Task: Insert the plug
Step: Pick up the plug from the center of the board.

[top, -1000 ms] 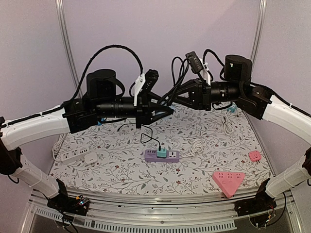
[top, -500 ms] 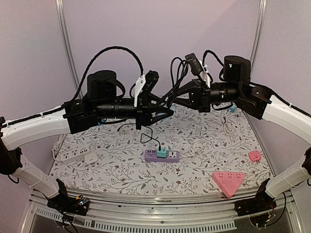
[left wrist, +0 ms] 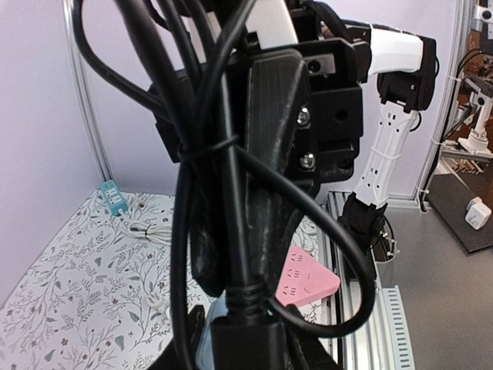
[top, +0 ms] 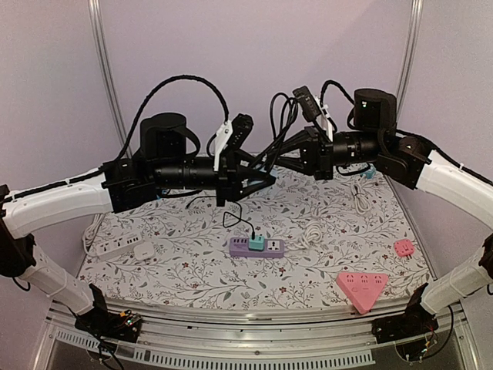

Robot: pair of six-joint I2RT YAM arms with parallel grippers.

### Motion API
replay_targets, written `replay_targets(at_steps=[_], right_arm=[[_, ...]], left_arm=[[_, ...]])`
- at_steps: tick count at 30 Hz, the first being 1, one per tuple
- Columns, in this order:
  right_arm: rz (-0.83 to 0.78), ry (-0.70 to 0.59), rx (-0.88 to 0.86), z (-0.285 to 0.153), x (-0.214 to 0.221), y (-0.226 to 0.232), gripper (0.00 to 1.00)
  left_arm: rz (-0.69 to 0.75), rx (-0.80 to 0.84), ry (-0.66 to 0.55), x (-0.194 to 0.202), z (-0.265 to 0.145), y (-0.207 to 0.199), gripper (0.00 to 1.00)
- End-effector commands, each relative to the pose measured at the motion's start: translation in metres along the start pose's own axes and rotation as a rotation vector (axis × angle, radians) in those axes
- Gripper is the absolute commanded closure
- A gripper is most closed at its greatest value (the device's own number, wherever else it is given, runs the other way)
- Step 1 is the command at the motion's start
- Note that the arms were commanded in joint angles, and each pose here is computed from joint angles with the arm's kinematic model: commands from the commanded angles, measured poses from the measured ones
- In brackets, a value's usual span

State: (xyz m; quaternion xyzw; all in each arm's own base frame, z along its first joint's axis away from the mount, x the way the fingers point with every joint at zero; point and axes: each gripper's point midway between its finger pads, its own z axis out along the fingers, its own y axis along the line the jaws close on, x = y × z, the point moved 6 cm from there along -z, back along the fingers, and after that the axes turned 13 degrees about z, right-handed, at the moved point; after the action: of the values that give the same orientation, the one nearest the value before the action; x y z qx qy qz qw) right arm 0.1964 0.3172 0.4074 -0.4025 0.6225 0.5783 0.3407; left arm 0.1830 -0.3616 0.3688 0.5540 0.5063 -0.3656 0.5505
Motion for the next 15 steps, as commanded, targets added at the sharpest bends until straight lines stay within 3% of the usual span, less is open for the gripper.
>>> replay_targets(at_steps=[1,7,9,10,15], right_arm=[[0.022,0.008,0.074,-0.001,0.004,-0.006,1.0],[0.015,-0.011,0.13,-0.005,0.002,-0.014,1.0],[0.023,-0.013,0.141,-0.006,0.002,-0.017,1.0],[0.027,-0.012,0.144,-0.007,0.002,-0.019,1.0],[0.003,0.012,0.083,-0.01,0.002,-0.009,1.0]], left_arm=[[0.026,-0.018,-0.015,0.0,0.005,-0.003,0.61],[0.044,-0.044,0.024,0.008,0.0,-0.003,0.32],[0.045,-0.06,0.04,0.011,-0.003,-0.003,0.11],[0.051,-0.071,0.044,0.011,-0.007,-0.003,0.06],[0.07,-0.132,0.083,0.02,-0.022,0.002,0.01]])
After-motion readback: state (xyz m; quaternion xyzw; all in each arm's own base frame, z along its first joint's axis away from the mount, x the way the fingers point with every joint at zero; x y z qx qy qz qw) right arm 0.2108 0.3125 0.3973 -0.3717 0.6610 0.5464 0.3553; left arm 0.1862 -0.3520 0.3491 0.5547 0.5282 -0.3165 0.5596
